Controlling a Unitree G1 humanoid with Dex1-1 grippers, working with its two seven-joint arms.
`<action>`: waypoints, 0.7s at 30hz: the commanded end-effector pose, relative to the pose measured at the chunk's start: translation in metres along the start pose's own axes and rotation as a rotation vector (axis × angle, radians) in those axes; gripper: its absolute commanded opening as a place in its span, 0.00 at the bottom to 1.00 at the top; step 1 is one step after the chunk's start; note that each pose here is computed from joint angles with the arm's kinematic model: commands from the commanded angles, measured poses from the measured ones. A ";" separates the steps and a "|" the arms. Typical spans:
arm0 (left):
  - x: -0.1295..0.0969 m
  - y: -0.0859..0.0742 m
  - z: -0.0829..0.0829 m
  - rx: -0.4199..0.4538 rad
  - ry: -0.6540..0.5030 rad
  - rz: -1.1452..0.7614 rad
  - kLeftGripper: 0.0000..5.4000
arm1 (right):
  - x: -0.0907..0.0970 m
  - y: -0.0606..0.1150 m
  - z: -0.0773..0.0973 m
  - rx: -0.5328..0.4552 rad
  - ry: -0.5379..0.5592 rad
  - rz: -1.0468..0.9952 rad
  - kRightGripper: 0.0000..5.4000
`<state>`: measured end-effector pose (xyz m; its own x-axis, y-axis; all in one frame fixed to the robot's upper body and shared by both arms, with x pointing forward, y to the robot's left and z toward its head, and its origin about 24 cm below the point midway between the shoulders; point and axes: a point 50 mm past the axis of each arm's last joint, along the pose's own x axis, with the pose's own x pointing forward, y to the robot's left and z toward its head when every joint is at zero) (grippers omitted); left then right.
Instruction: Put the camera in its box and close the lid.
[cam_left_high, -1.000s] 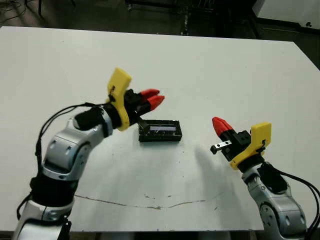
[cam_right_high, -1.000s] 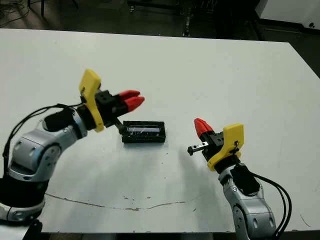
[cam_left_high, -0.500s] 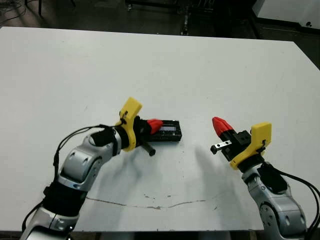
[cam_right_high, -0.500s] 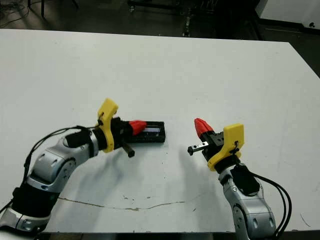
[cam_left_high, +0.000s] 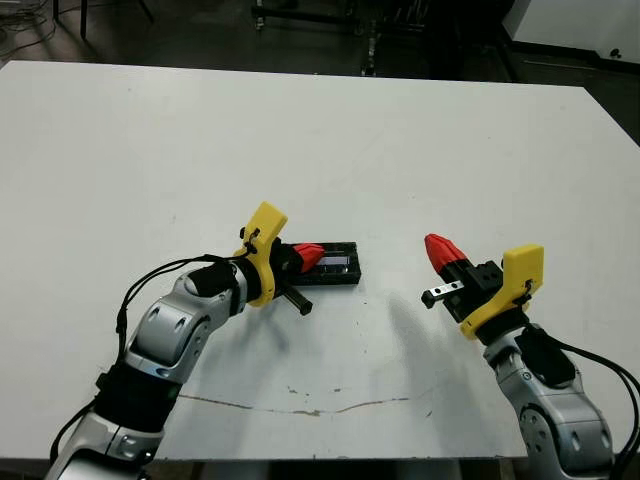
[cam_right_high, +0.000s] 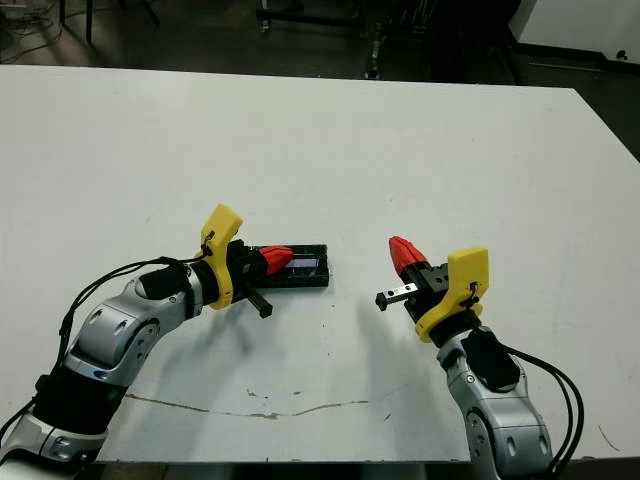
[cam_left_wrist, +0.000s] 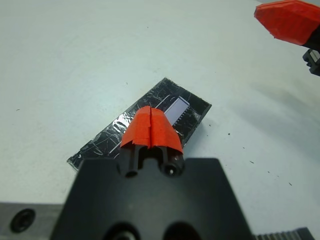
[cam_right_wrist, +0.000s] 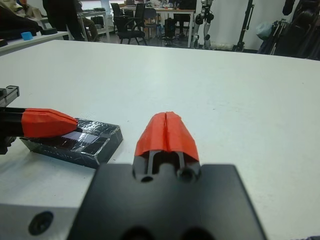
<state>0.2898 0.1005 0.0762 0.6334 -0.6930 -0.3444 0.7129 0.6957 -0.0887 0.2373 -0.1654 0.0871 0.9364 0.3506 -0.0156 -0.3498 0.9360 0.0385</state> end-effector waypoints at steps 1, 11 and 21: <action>-0.006 0.008 -0.032 -0.063 0.146 0.056 0.00 | 0.000 -0.003 -0.001 -0.006 0.005 -0.001 0.00; -0.029 0.008 0.013 -0.062 -0.083 0.084 0.00 | -0.001 -0.002 -0.001 0.001 0.005 -0.011 0.00; -0.086 0.034 0.053 0.012 -0.441 0.299 0.00 | 0.001 -0.015 0.013 -0.033 -0.044 -0.096 0.00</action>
<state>0.2795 0.1644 0.1541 0.8532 -0.5185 0.0568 0.5209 0.8527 -0.0408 0.2421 -0.1748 0.0949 0.9583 0.2856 0.0136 -0.2858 0.9580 0.0249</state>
